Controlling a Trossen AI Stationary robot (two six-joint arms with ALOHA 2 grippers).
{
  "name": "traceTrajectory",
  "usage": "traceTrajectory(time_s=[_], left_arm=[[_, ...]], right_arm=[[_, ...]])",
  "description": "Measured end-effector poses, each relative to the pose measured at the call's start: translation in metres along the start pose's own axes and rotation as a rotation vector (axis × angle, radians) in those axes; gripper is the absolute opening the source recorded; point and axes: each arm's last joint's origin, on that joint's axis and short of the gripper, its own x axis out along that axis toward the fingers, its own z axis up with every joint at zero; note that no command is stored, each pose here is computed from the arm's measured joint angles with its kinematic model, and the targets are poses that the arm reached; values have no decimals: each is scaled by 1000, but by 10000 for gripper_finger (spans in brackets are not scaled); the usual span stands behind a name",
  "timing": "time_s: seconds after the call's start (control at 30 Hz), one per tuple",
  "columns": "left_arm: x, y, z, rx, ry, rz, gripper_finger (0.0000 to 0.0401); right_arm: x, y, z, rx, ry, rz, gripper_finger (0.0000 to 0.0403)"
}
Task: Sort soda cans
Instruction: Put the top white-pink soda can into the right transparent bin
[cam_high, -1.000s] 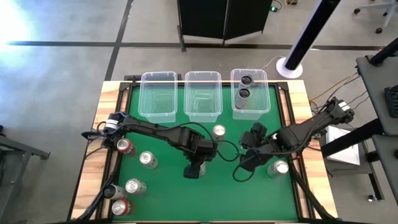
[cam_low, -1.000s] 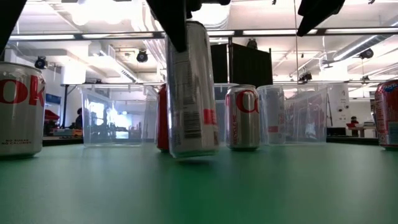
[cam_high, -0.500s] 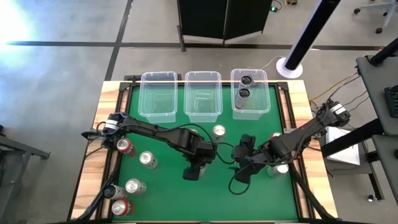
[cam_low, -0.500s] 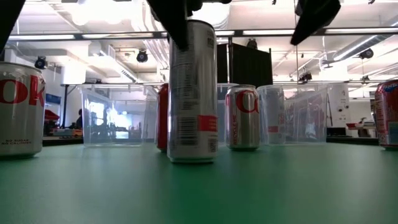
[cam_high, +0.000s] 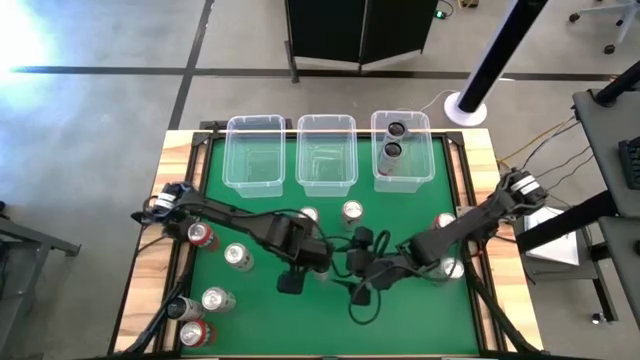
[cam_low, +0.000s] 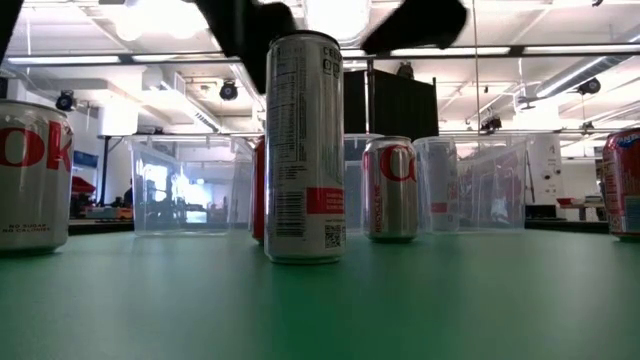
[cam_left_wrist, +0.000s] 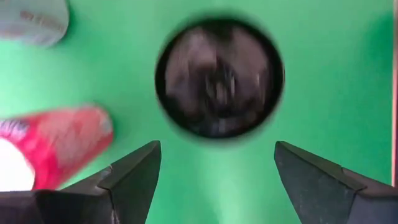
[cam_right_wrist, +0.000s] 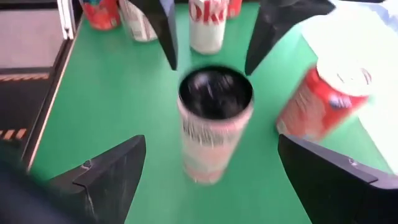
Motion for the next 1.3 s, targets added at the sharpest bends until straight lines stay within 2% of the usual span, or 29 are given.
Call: traceTrajectory(time_s=[0.2,0.33,0.57,0.93,1.1,1.2,1.3], left_arm=[[-16,-8,-24,-27,-22,23,290],[-12,-8,-51,-81,-107,-2,288],[5,-7,-89,-151,-431,-9,287],[37,-4,-137,-208,-968,-16,287],[49,5,-156,-211,-1185,-23,287],[53,10,-166,-214,-1244,-17,287],[51,14,-168,-238,-1290,45,287]], right_arm=[[24,-5,16,-65,-18,-36,361],[33,-10,31,-88,-9,19,361],[50,-19,35,-78,42,116,361],[72,-21,18,-52,117,110,359],[75,-22,16,-24,136,100,318],[73,-23,17,-24,133,97,277],[68,-24,23,-40,145,97,246]])
